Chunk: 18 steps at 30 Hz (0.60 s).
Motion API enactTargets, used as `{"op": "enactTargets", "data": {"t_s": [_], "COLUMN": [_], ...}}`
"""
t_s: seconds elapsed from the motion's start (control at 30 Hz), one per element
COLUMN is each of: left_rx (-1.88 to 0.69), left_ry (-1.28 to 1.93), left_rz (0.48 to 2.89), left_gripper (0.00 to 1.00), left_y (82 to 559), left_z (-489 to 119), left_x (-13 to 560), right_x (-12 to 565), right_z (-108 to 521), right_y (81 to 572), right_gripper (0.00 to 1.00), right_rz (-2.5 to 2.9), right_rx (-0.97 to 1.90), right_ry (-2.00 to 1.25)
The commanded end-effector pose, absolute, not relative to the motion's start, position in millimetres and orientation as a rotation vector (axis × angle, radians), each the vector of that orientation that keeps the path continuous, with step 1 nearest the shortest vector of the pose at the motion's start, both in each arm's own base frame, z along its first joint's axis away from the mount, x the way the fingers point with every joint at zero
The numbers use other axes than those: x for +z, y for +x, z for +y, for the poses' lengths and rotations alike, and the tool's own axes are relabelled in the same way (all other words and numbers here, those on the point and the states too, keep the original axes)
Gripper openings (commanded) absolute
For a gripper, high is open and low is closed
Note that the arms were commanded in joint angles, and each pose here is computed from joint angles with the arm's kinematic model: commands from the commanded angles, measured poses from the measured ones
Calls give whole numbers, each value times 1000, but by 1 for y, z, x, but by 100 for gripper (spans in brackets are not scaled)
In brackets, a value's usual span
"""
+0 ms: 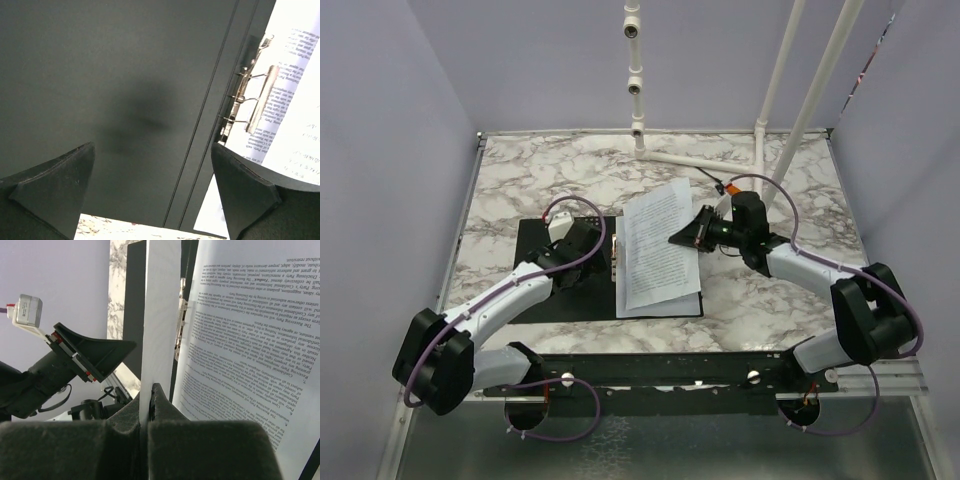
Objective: Put the files into the folder
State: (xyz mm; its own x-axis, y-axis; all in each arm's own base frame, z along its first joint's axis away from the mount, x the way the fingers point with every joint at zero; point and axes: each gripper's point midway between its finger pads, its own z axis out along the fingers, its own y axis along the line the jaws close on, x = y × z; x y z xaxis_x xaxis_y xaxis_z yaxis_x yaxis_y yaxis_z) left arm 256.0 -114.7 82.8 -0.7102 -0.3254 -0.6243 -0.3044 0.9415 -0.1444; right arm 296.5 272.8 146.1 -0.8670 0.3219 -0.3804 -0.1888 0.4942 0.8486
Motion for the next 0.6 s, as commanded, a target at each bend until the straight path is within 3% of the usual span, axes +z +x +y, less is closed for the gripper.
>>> {"op": "enactTargets", "data": {"t_s": [0.0,0.57], "left_rx": [-32,-51], "left_ry": [-513,-537], "left_rz": [2385,2444], "left_gripper": [99,99], "left_y": [260,253], "left_z": [-109,-106], "left_x": [73,46], "right_x": [135,99], "right_z": [274,284], "right_y": [304,308], "right_gripper": [1,0], "right_rz": [2238,2307], "right_rx": [1347,1363], "right_ry": [143,183]}}
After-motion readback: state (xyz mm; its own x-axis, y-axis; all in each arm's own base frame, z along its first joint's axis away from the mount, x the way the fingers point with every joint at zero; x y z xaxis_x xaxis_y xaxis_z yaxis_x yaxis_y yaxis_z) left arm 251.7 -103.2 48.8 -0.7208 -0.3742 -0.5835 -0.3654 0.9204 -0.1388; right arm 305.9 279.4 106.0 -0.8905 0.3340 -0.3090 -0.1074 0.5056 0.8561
